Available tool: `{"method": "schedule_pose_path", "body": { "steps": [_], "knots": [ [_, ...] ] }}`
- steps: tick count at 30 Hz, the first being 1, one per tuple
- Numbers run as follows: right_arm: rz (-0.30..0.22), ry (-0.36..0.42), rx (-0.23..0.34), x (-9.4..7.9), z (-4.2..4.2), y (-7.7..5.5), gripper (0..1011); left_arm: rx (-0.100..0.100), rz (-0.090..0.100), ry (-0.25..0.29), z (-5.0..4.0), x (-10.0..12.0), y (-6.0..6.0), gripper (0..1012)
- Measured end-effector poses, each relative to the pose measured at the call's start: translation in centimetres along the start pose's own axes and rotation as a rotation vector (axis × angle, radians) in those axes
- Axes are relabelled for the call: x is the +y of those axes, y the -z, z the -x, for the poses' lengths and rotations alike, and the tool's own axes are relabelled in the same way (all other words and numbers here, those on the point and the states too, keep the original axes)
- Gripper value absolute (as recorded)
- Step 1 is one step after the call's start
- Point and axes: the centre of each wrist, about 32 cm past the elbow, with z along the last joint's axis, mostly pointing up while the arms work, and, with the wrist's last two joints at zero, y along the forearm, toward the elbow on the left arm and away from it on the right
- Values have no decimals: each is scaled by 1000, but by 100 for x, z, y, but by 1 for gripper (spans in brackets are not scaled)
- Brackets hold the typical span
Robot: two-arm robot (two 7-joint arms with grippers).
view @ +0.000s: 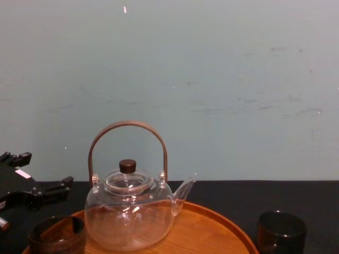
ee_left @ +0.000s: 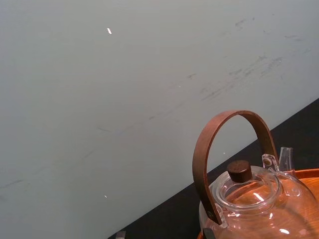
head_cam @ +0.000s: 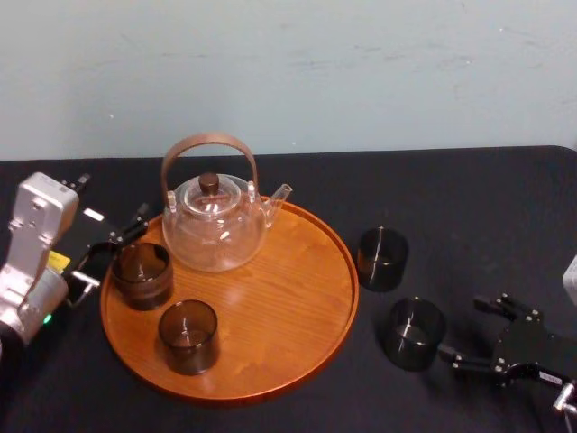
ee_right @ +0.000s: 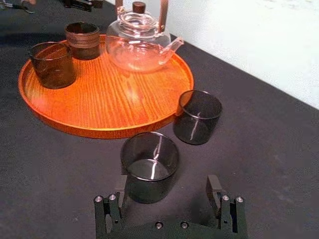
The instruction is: Pick up the glass from the table and place it on the tray.
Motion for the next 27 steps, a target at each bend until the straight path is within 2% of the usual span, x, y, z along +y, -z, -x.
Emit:
{"method": "schedule_pose_path", "body": {
  "steps": [10,27],
  "knots": [
    [1,-29,13,82,38,-7,1002,0,0,0,0,0,0,1001],
    [8,-45,34,235,8,-23,1002,0,0,0,0,0,0,1001]
  ]
}}
